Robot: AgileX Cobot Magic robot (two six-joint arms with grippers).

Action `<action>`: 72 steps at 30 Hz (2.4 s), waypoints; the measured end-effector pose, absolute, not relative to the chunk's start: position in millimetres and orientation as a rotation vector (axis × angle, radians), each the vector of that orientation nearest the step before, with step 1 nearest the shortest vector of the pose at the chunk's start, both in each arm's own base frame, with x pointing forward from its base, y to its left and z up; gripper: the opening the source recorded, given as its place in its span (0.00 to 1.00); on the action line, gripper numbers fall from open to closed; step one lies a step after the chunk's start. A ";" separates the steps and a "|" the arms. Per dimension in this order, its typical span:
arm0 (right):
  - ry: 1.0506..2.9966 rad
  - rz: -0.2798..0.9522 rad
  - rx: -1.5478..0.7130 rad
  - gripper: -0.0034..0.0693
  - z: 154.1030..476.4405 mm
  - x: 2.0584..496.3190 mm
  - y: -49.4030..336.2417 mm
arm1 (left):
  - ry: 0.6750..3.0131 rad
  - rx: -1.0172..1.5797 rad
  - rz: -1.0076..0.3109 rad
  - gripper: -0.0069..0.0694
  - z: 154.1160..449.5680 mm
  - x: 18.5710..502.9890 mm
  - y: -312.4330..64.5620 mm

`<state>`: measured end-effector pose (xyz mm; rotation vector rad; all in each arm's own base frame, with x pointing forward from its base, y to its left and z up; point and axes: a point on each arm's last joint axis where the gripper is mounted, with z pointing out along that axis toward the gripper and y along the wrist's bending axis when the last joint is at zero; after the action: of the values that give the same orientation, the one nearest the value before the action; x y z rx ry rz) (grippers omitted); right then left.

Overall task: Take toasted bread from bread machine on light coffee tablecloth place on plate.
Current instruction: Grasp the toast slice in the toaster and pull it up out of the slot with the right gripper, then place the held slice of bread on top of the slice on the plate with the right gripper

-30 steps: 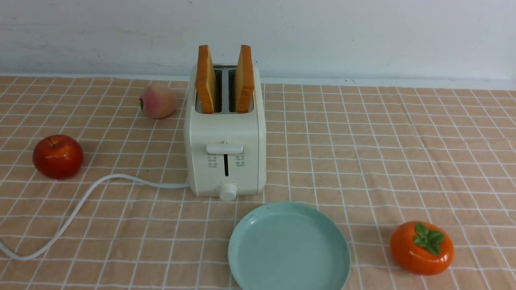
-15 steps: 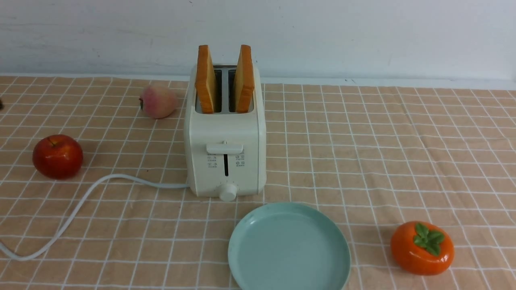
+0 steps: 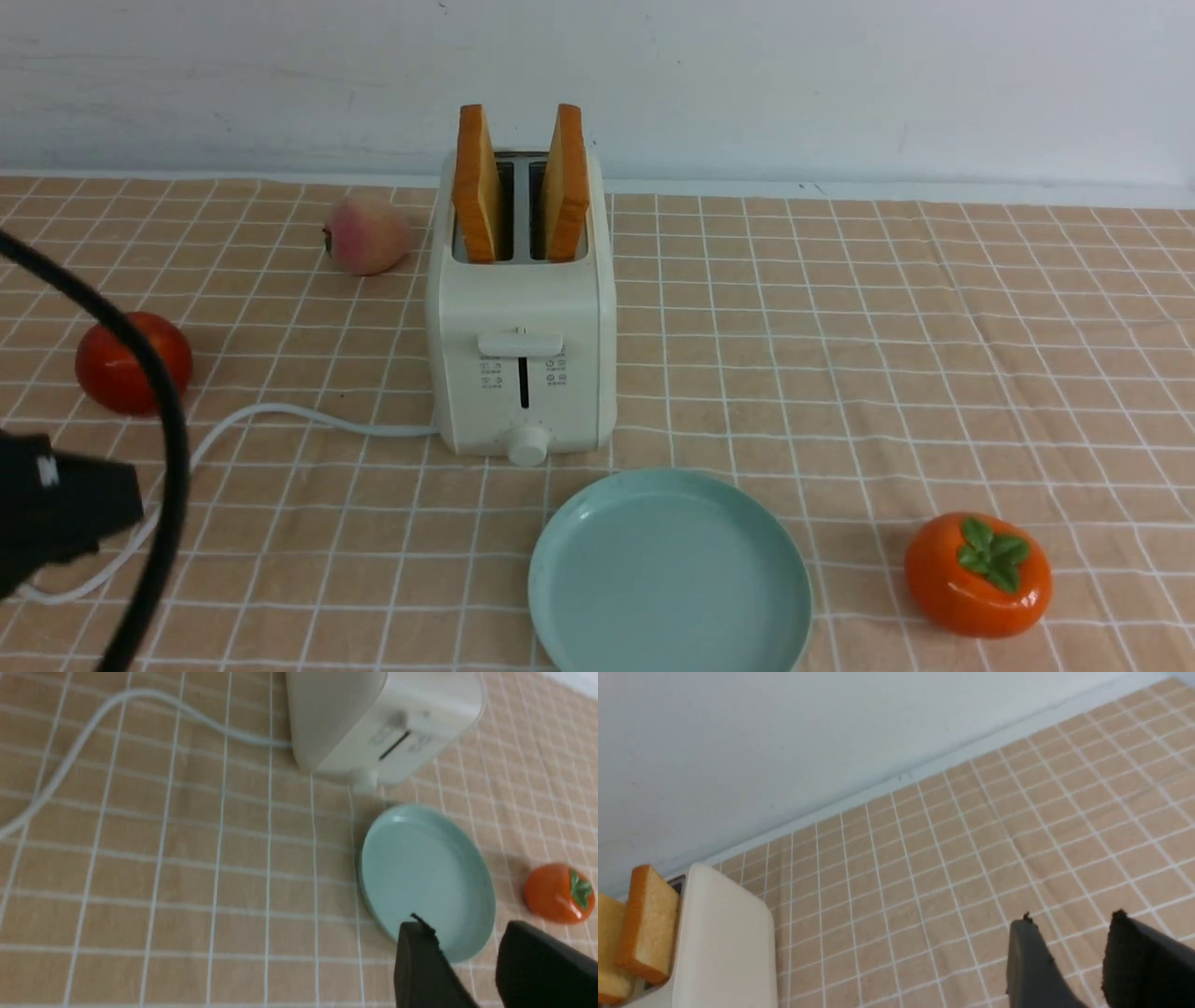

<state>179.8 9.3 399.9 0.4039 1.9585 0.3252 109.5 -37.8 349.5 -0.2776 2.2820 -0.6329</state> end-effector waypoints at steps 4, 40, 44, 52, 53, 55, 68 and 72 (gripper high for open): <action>2.186 0.466 0.326 0.38 369.4 215.6 36.2 | 2.376 -0.290 -0.641 0.40 332.4 106.6 -39.3; 2.263 0.673 -0.397 0.73 324.0 440.6 261.6 | 2.495 -0.187 -0.729 0.40 318.9 97.2 -52.7; 2.255 0.666 -0.394 0.63 322.3 442.4 261.9 | 2.497 -0.186 -0.728 0.40 318.7 97.1 -52.7; 2.211 0.626 -0.418 0.15 353.8 432.7 245.3 | 2.520 -0.182 -0.727 0.40 317.6 95.4 -52.7; 2.191 0.616 -0.420 0.16 363.4 430.2 239.8 | 2.524 -0.181 -0.726 0.40 317.4 95.1 -52.7; 2.125 0.595 -0.418 0.17 396.9 418.3 222.0 | 2.529 -0.180 -0.729 0.40 317.2 94.6 -52.9; 2.174 0.249 -0.397 0.17 497.2 319.6 105.8 | 2.530 -0.188 -0.769 0.40 318.0 93.8 -55.1; 2.281 0.268 -0.353 0.17 462.7 313.5 103.4 | 2.530 -0.188 -0.769 0.40 318.0 93.8 -55.1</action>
<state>313.5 103.4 462.7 -0.3528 2.2811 0.2678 93.8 -55.1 318.0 -0.1876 2.5295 -0.7693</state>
